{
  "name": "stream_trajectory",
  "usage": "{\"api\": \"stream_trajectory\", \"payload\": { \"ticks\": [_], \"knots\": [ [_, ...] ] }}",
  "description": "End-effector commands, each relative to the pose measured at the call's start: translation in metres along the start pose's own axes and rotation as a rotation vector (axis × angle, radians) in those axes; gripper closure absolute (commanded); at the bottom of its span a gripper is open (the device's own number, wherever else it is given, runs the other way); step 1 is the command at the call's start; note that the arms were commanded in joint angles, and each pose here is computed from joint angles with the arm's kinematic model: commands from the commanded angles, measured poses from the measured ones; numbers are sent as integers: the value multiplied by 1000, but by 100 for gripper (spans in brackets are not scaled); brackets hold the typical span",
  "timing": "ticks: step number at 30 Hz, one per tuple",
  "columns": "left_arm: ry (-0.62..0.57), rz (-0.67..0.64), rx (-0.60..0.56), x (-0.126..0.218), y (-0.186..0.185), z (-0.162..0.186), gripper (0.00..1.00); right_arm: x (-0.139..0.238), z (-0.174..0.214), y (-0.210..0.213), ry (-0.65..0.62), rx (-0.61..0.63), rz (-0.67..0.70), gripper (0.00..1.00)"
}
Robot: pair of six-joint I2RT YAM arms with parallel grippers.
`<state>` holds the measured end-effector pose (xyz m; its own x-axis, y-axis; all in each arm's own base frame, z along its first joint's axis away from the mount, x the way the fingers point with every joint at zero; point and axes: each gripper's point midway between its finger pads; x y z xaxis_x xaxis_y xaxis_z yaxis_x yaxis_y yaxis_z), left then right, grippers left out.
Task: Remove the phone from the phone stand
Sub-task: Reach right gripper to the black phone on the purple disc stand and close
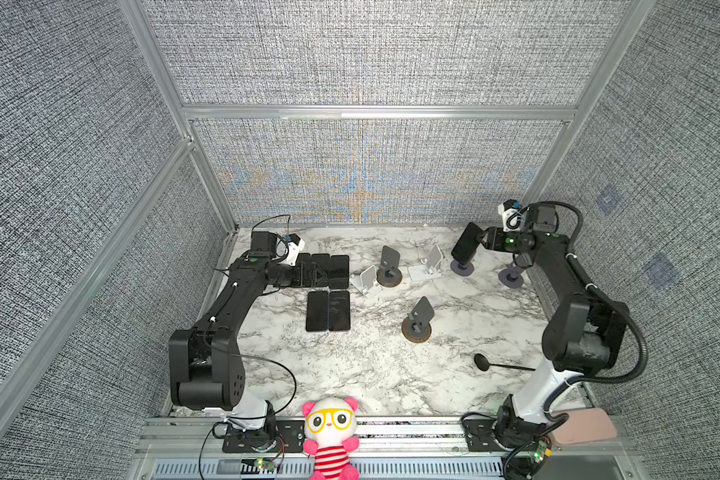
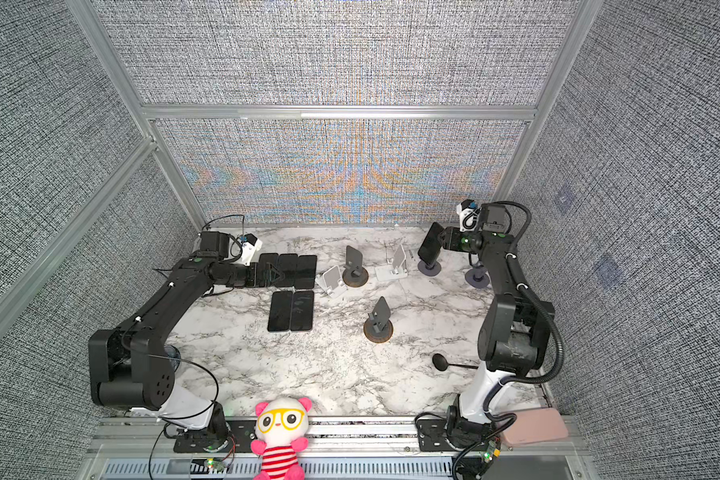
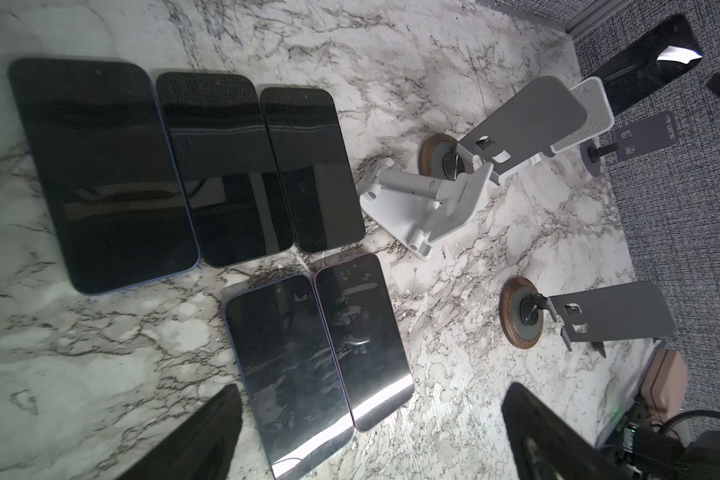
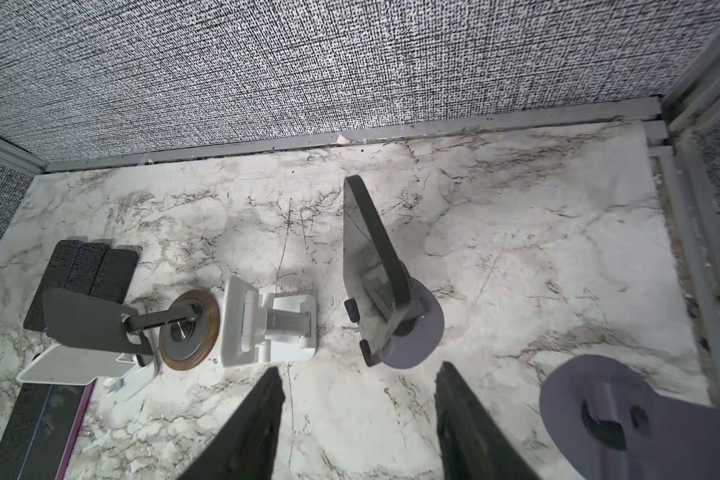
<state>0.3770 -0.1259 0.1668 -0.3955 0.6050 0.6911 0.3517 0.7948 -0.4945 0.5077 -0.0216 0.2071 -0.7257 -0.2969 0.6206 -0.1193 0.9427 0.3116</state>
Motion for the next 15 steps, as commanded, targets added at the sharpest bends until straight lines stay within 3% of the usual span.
{"api": "stream_trajectory", "payload": {
  "ticks": [1, 15],
  "knots": [
    [0, 56, 13, -1, -9, -2, 2, -11, -15, 1, -68, -1, -21, 47],
    [1, 85, 9, -1, -14, -3, 2, -44, -14, -10, -90, -8, -59, 61]
  ]
}}
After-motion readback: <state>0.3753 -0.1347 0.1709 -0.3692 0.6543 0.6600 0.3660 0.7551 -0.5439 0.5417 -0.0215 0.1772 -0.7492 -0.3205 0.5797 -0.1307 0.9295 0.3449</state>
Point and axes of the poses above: each gripper's point midway between its finger pads, its own x axis back along the fingers, its own y axis along the line the jaws close on, z = x × y, and after that the axes turned 2 degrees about -x, right-handed
